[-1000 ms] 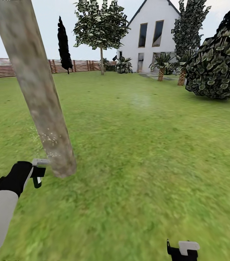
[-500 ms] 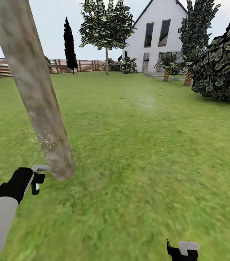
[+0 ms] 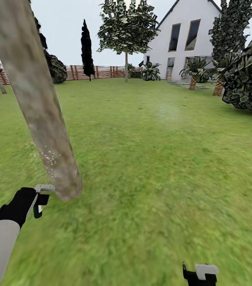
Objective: In the garden, pick up the pesticide atomizer on the floor and spray pesticide onto both trees until each tree trunk is fully covered.
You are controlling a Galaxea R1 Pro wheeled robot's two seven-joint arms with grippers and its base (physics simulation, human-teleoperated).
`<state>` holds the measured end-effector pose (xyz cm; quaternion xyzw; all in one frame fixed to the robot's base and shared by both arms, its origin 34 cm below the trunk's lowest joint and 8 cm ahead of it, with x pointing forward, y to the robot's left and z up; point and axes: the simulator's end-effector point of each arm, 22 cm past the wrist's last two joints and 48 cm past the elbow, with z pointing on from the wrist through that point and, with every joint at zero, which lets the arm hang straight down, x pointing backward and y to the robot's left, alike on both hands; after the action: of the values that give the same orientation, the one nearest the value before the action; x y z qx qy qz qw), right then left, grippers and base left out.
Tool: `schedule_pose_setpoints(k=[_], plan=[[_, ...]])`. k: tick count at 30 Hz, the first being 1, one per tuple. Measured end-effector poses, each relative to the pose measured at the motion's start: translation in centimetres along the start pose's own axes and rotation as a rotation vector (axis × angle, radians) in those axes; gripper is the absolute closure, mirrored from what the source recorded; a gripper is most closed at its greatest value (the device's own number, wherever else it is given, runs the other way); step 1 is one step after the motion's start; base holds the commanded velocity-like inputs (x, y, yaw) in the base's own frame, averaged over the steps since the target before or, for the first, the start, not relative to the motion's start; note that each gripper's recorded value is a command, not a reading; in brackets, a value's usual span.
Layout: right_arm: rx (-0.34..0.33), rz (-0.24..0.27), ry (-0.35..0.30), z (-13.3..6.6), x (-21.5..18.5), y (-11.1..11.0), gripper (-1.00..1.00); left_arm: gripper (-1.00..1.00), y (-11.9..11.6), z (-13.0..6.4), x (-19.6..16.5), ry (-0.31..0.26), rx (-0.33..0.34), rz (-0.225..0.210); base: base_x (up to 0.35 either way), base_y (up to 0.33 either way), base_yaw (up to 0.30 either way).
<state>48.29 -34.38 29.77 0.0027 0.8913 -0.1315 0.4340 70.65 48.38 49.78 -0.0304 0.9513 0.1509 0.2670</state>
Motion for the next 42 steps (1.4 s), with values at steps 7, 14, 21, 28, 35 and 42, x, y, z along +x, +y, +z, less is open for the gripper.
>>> schedule_pose_setpoints(k=[7, 14, 21, 28, 35, 42], plan=[[0.0, 0.0, 0.0, 0.0, 0.0, 0.0, -1.0, 1.0, 0.3, -0.2, -1.1, -0.041, -0.007, 0.001, 0.206, -0.204, 0.007], [0.0, 0.0, 0.0, 0.0, 0.0, 0.0, -1.0, 1.0, 0.7, -0.3, -1.7, -0.066, -0.022, -0.013, 0.013, -0.268, 0.245], [0.003, 0.0, -0.002, 0.0, -0.1, -0.2, -1.0, 1.0, 0.3, -0.3, -1.7, -0.07, -0.002, -0.037, 0.0, -0.272, 0.099], [0.004, 0.0, -0.002, 0.1, -0.1, -0.2, -1.0, 1.0, 0.7, -0.2, -1.7, -0.071, -0.007, -0.056, 0.032, -0.266, 0.0], [0.003, 0.001, -0.002, 0.0, -0.1, -0.1, -1.0, 1.0, 1.2, -0.2, -1.6, -0.069, -0.044, -0.062, 0.237, -0.181, 0.14], [0.004, 0.0, -0.002, 0.1, -0.1, -0.2, -1.0, 1.0, 0.6, -0.1, -1.5, -0.066, -0.038, -0.06, 0.245, -0.176, 0.099]])
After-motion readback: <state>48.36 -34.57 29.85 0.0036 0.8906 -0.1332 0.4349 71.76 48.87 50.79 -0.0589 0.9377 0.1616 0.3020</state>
